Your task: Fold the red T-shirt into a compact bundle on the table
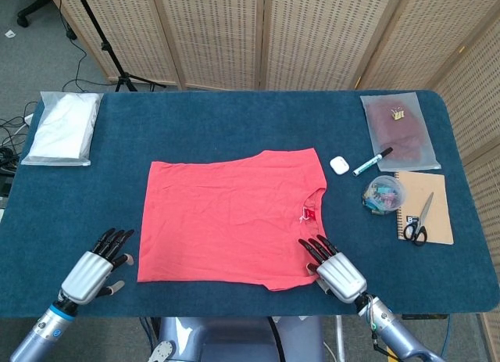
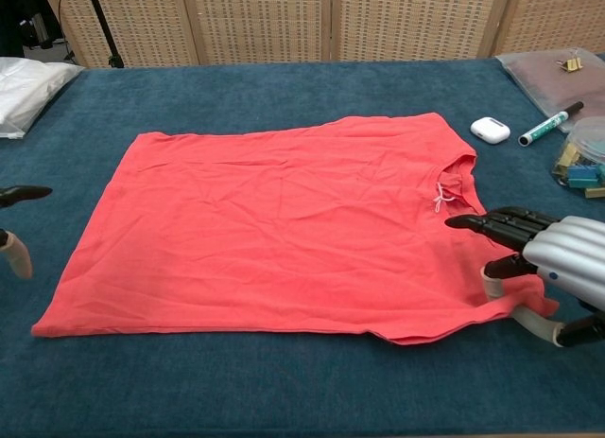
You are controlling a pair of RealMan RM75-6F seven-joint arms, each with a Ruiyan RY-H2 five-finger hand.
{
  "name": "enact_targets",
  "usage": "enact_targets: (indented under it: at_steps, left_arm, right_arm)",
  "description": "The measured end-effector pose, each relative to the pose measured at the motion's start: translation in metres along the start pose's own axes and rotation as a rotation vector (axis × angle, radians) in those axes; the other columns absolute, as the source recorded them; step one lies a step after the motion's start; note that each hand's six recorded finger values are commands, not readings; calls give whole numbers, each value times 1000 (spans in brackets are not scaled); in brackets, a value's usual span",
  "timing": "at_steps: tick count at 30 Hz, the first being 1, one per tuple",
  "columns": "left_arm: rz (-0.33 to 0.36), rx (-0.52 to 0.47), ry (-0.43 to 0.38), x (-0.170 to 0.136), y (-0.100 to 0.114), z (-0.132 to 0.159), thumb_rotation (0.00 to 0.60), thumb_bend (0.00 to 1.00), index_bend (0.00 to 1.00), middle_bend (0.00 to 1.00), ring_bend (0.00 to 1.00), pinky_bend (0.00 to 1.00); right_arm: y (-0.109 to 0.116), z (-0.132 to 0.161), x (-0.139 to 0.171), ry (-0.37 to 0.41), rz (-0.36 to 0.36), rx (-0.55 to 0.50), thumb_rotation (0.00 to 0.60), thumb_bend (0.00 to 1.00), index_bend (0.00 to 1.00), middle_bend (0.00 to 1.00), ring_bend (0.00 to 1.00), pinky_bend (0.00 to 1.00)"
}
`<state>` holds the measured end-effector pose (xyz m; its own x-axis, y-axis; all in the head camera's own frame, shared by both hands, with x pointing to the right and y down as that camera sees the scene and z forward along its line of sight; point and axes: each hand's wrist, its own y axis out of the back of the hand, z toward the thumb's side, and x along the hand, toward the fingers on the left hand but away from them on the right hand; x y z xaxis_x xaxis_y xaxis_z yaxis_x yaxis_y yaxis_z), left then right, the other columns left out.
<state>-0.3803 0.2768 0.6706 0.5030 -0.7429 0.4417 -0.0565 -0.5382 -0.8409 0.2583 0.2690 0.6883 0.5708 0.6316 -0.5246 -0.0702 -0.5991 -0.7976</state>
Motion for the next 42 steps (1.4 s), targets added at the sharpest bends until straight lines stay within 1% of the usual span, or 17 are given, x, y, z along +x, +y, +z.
enact_targets:
  at_steps: [5, 9, 14, 17, 24, 26, 32, 36, 42]
  left_arm:
    - [-27, -13, -20, 8, -12, 8, 600, 198, 468, 0, 0, 0]
    - [-27, -15, -23, 12, -14, 11, 600, 206, 470, 0, 0, 0]
    - [-39, -27, -27, 14, -18, 14, 600, 202, 471, 0, 0, 0]
    - [-49, -43, -32, 15, -22, 18, 600, 201, 472, 0, 0, 0]
    - [-50, -46, -40, 22, -26, 25, 600, 206, 473, 0, 0, 0]
    - [-50, -48, -41, 24, -26, 26, 600, 221, 474, 0, 0, 0]
    - [-45, -53, -45, 26, -26, 29, 600, 306, 485, 0, 0, 0]
    - [-48, -51, -39, 25, -25, 26, 600, 324, 489, 0, 0, 0]
    - [-61, -49, -38, 26, -28, 27, 600, 321, 491, 0, 0, 0]
  right_arm:
    - [1, 0, 0, -1, -4, -2, 600, 569, 566, 0, 0, 0]
    - [2, -1, 0, -3, -6, -4, 600, 570, 566, 0, 0, 0]
    - [2, 0, 0, -3, -7, -3, 600, 600, 566, 0, 0, 0]
    - [3, 0, 0, -3, -7, -3, 600, 604, 566, 0, 0, 0]
    - [4, 0, 0, -4, -10, -4, 600, 605, 566, 0, 0, 0]
    - [4, -1, 0, -5, -10, -3, 600, 604, 566, 0, 0, 0]
    - [4, -2, -1, -8, -12, -2, 600, 606, 566, 0, 0, 0]
    - [4, -2, -1, -9, -12, -2, 600, 606, 566, 0, 0, 0]
    - [5, -3, -1, -11, -13, -1, 600, 606, 566, 0, 0, 0]
